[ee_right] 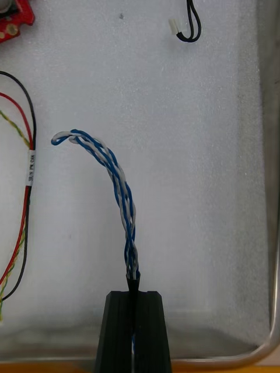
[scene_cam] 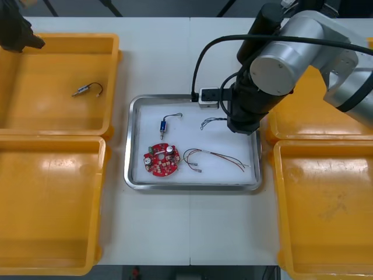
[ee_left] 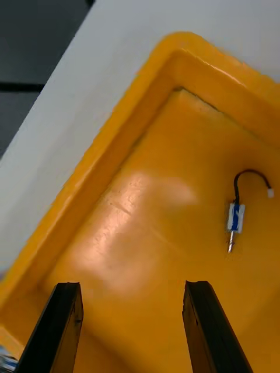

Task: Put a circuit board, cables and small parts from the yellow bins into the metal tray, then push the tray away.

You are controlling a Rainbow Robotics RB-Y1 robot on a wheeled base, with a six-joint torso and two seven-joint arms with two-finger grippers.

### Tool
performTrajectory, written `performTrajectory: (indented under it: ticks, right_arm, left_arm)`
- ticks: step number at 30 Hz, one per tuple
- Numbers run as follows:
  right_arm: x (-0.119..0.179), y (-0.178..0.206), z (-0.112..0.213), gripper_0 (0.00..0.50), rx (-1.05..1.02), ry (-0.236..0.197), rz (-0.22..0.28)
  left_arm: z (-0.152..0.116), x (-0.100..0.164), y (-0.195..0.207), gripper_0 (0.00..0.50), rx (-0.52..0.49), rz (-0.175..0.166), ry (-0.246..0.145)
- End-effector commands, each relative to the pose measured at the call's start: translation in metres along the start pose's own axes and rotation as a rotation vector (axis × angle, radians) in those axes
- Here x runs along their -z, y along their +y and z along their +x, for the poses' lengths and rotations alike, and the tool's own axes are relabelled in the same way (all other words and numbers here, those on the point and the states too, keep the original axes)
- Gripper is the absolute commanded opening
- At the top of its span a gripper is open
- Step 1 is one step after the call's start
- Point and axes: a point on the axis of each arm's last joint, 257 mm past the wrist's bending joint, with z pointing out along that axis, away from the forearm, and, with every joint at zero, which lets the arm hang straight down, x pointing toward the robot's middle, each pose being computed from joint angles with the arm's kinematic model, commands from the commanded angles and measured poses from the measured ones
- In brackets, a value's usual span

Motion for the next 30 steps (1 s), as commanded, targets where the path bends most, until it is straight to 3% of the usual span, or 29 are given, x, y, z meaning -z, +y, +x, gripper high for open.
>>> performTrajectory:
  ticks: [1,9,14,16,19,20,21,23,27,30]
  right_arm:
    - [-0.005,-0.015,-0.035,0.0,0.069,-0.003,0.051]
    - [-0.028,-0.013,-0.053,0.0,0.042,-0.009,0.04]
    - [-0.031,-0.007,-0.058,0.019,0.043,-0.02,0.028]
    - [-0.03,-0.007,-0.06,0.078,0.048,-0.026,0.027]
    - [-0.03,-0.006,-0.065,0.302,0.048,-0.047,0.024]
    - [-0.03,-0.005,-0.066,0.338,0.047,-0.05,0.022]
    - [-0.03,-0.004,-0.067,0.421,0.045,-0.053,0.018]
    - [-0.03,-0.005,-0.064,0.5,0.038,-0.052,0.015]
    - [-0.025,-0.007,-0.06,0.5,0.03,-0.05,0.015]
    - [-0.013,-0.012,-0.053,0.5,0.017,-0.039,0.016]
  left_arm:
    - [-0.015,0.01,0.012,0.5,-0.106,-0.026,-0.004]
    - [-0.013,-0.019,-0.021,0.5,-0.234,0.037,0.031]
    - [-0.009,-0.039,-0.033,0.5,-0.267,0.04,0.073]
    - [-0.008,-0.045,-0.038,0.5,-0.246,0.042,0.086]
    - [-0.008,-0.06,-0.049,0.5,-0.204,0.038,0.118]
    - [-0.008,-0.062,-0.05,0.5,-0.201,0.033,0.126]
    - [-0.008,-0.068,-0.052,0.5,-0.202,0.024,0.14]
    - [-0.007,-0.075,-0.056,0.5,-0.198,0.013,0.163]
    - [-0.007,-0.086,-0.062,0.5,-0.16,-0.012,0.202]
    - [-0.007,-0.093,-0.071,0.5,-0.131,-0.011,0.217]
